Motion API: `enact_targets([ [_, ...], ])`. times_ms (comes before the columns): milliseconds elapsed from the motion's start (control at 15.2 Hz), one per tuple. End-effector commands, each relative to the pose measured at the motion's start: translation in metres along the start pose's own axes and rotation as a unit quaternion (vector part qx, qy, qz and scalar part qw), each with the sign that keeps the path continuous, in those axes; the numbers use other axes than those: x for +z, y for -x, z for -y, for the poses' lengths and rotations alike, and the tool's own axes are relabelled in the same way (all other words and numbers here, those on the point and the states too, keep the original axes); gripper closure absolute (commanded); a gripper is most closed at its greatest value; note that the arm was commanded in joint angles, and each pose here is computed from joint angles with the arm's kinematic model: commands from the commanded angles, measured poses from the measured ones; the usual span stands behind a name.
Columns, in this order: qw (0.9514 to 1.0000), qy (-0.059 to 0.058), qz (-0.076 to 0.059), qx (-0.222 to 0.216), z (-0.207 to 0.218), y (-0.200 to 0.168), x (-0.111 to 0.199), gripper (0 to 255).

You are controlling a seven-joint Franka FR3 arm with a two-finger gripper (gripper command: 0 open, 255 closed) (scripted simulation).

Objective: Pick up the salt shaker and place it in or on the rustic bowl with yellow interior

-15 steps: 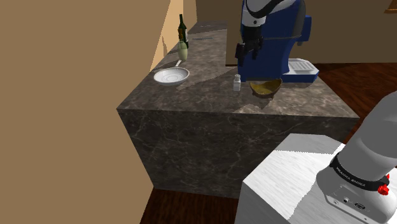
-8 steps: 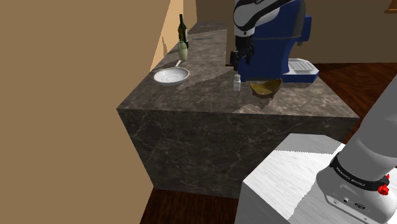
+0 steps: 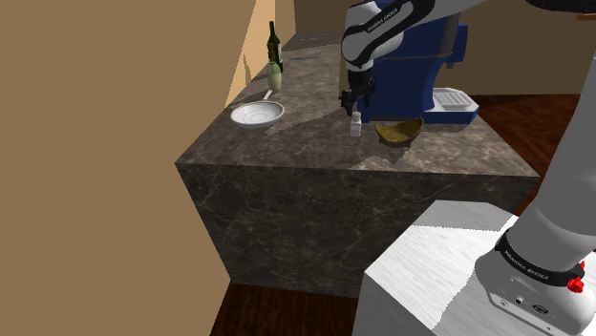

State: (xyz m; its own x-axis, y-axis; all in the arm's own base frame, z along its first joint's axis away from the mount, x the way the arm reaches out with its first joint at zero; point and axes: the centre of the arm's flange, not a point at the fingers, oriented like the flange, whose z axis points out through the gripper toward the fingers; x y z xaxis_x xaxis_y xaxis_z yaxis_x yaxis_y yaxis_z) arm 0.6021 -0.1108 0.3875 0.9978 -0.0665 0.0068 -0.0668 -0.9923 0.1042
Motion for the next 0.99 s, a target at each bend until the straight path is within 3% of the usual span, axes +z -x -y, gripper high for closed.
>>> enact_targets([
  [0, 1.0000, 0.000, 0.000, 0.000, 0.002, -0.001, 0.011, 0],
  [198, 1.0000, 0.000, 0.000, 0.000, 0.002, -0.001, 0.024, 0],
  [660, 1.0000, 0.000, 0.000, 0.000, 0.002, -0.001, 0.024, 0],
  [726, 1.0000, 0.000, 0.000, 0.000, 0.002, -0.001, 0.024, 255],
  [924, 1.0000, 0.000, 0.000, 0.000, 0.002, -0.001, 0.024, 255],
])
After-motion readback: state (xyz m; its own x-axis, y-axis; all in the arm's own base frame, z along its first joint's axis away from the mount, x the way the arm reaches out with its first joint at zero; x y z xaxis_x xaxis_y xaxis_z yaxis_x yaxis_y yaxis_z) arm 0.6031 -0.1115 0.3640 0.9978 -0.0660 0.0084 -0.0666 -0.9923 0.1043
